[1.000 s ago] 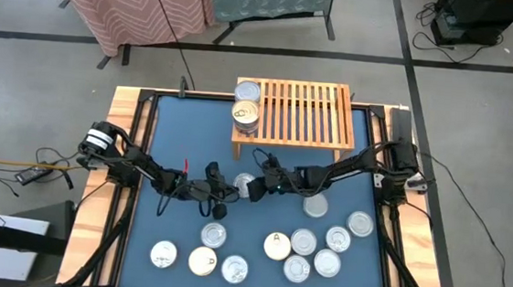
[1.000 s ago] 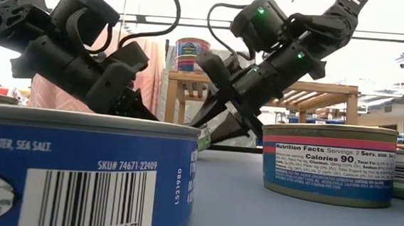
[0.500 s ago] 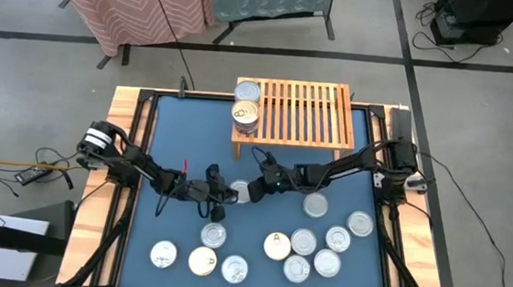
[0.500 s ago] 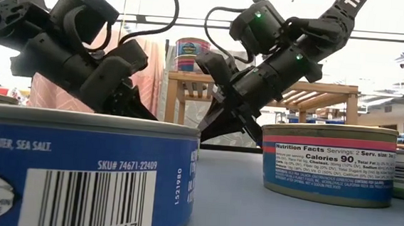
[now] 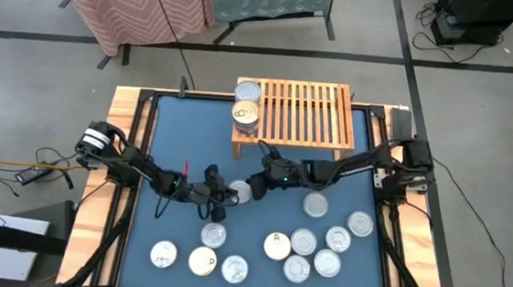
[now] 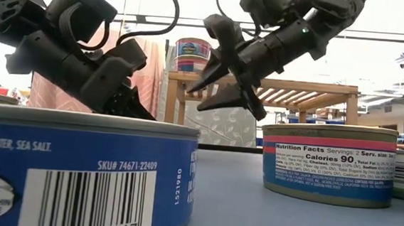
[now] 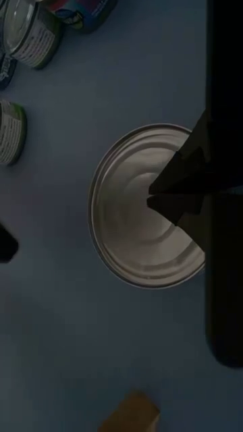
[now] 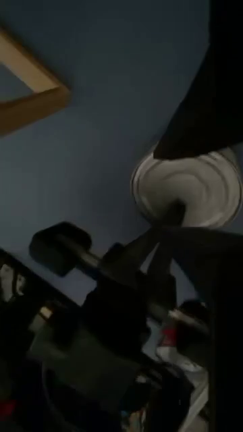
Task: Stack canned seafood by type on shelf
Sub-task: Stack the green tuna can on top of the other green tuna cans on the shelf
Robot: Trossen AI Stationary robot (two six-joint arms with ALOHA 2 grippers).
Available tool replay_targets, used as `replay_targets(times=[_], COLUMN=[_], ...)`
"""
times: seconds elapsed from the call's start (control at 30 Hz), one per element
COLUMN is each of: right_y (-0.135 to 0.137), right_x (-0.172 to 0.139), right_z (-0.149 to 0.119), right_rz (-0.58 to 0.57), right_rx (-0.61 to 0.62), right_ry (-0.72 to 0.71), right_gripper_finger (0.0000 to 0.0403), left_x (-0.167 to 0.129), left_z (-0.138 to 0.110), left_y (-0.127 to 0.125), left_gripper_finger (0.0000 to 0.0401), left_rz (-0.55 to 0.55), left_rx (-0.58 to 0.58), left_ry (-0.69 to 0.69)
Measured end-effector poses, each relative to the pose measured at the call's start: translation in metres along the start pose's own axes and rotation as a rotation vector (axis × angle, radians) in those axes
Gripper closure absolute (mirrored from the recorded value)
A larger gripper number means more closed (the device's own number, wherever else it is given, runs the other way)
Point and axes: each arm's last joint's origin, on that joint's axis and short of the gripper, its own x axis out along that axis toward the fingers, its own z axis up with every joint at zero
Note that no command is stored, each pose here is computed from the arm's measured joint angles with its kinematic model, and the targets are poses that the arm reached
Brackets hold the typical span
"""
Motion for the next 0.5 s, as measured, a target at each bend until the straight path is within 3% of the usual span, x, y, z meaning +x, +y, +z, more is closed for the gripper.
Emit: replay_targets(times=[0.2,0.5], right_y=[-0.0057,-0.0098], right_x=[0.0041,0.0044], right_z=[-0.0074,-0.0084], right_rz=[-0.044,-0.082], right_rx=[0.018,-0.015], right_ry=[0.034,0.05], right_gripper_finger=[0.0164,0.0168], left_x=[0.0014,-0.0007], left_z=[-0.0052,-0.0049], left_y=[-0.004,-0.0058], left_gripper_finger=[0.04,0.0401], left_rz=[0.008,0.009], left_rx=[-0.025,-0.067], left_ry=[-0.011,-0.032])
